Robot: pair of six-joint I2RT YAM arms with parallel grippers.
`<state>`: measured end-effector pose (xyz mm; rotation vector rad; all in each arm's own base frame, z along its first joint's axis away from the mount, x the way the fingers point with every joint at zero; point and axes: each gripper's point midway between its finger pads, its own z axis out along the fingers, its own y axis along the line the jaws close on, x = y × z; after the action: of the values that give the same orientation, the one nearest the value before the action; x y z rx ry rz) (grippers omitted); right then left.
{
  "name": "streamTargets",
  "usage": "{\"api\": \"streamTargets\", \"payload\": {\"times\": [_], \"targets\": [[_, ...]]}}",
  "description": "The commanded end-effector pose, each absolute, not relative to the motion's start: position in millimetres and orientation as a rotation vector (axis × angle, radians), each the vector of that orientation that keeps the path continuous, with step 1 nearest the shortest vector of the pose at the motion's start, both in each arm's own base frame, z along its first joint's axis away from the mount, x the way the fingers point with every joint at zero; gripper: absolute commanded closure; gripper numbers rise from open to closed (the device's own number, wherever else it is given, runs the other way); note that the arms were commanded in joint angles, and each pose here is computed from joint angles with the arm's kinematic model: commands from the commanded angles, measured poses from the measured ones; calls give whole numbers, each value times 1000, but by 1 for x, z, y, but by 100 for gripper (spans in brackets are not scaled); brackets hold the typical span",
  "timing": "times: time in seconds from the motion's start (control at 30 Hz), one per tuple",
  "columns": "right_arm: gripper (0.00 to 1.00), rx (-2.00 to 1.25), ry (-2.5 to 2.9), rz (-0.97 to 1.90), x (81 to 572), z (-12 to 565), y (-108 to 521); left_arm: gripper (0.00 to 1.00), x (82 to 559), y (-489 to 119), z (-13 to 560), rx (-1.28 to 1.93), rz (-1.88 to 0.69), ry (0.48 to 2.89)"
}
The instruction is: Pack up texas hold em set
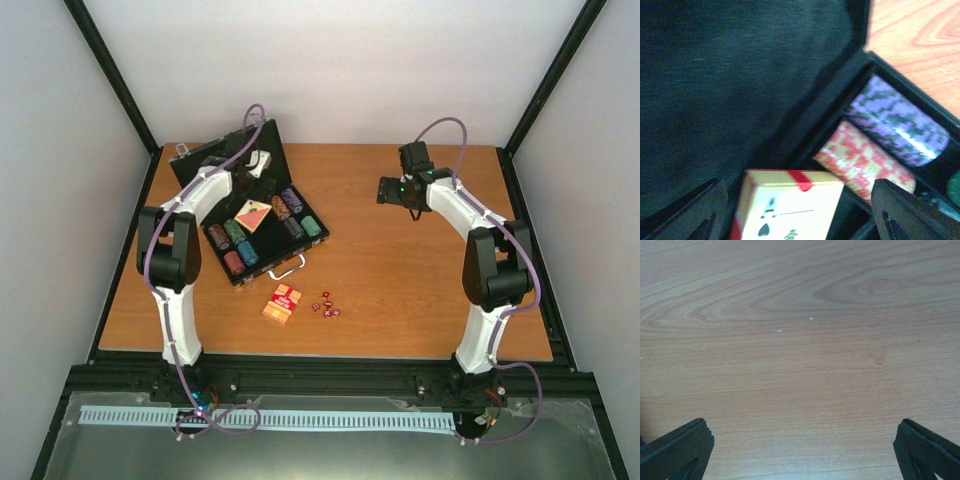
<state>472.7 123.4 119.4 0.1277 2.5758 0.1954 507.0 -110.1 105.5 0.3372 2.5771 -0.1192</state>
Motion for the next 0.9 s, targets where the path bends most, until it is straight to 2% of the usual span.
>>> {"api": "streamTargets", "payload": {"times": [0.0, 0.23, 0.43, 0.5, 0.57, 0.7, 0.87], "targets": [[0, 137, 2534, 236, 473, 133, 118, 18, 504, -146, 96, 493, -222, 2565], [0, 134, 2539, 241, 461, 129, 116, 18, 490, -149, 77, 496, -274, 2606], [0, 124, 2541, 259, 456, 129, 117, 17, 486, -158, 88, 480, -363, 2582], [0, 118, 2537, 267, 456, 130, 118, 13, 489, -151, 94, 460, -302, 2576], [0, 108, 2530, 277, 455, 132, 119, 2, 492, -144, 105, 439, -247, 2564], [0, 99, 2524, 274, 452, 134, 118, 0, 492, -135, 134, 391, -193, 2541], [0, 93, 2539, 291, 447, 129, 120, 0, 480, -140, 142, 307, -274, 2556]]}}
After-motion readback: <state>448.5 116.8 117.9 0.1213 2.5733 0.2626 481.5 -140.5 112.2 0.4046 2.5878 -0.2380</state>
